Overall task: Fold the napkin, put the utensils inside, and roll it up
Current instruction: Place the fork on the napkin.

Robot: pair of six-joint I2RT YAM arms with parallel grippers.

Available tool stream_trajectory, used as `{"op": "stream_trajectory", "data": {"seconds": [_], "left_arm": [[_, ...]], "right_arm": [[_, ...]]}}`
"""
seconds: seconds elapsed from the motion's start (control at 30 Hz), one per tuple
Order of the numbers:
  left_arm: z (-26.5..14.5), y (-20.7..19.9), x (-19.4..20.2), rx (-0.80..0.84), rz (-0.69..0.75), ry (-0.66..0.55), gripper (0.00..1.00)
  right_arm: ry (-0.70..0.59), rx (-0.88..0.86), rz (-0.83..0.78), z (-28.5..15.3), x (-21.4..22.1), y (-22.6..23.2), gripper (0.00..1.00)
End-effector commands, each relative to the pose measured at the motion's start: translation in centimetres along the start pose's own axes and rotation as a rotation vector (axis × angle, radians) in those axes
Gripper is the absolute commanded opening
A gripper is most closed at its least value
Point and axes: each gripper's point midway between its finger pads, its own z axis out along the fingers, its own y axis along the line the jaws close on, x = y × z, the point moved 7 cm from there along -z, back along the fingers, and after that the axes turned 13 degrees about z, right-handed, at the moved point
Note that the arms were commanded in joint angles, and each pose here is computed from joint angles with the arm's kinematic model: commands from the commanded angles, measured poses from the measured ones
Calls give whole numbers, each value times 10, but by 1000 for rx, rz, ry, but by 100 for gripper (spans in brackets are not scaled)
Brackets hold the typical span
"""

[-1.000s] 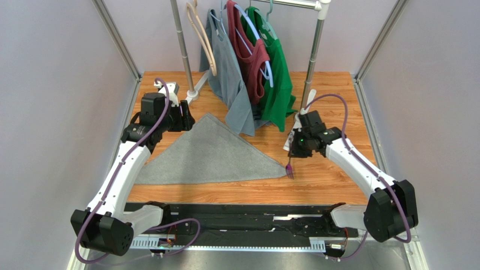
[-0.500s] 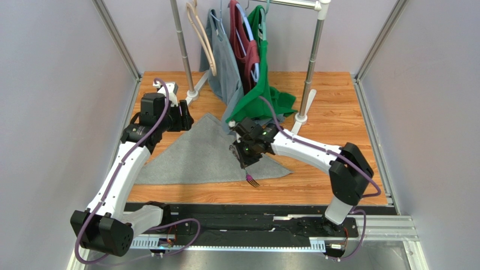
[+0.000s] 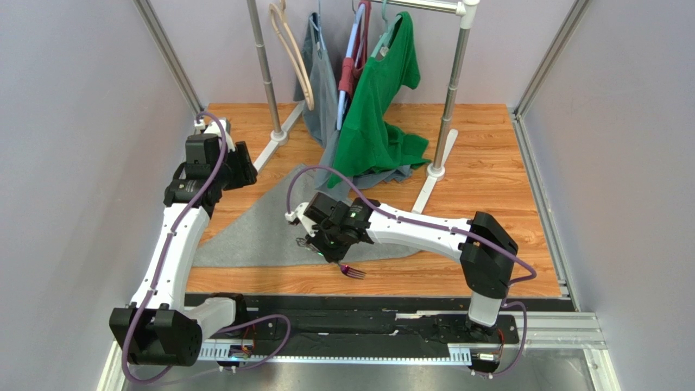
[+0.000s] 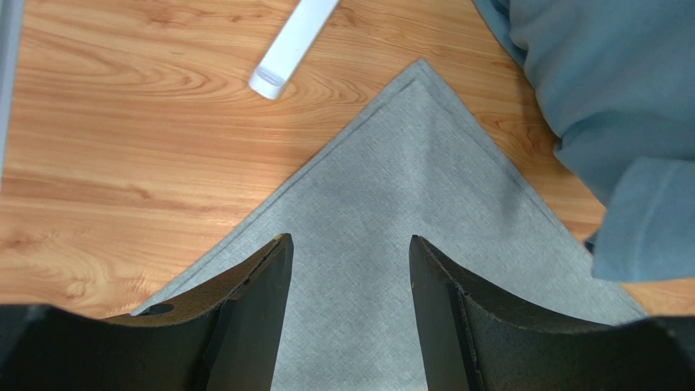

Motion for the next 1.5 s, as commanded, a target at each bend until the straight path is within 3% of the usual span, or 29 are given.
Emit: {"op": "stream_trajectory", "data": {"seconds": [0.0,0.37,0.73,1.47], "left_arm": [[-4,7,-7,-18,-26,-32,64],[-3,14,-6,-41,-41,-33,64],[-3,17,-6,-47,-45,-33,64],[-3,16,-7,-23,-57,-37,64]], "right_arm": [[-85,-6,-221,-1,-23,15,0],[-134,67,-560,27,-44,8,0],[-151,31,-751,56,-53,7,0],[-59,-35,-740,86,-60,3,0]]}}
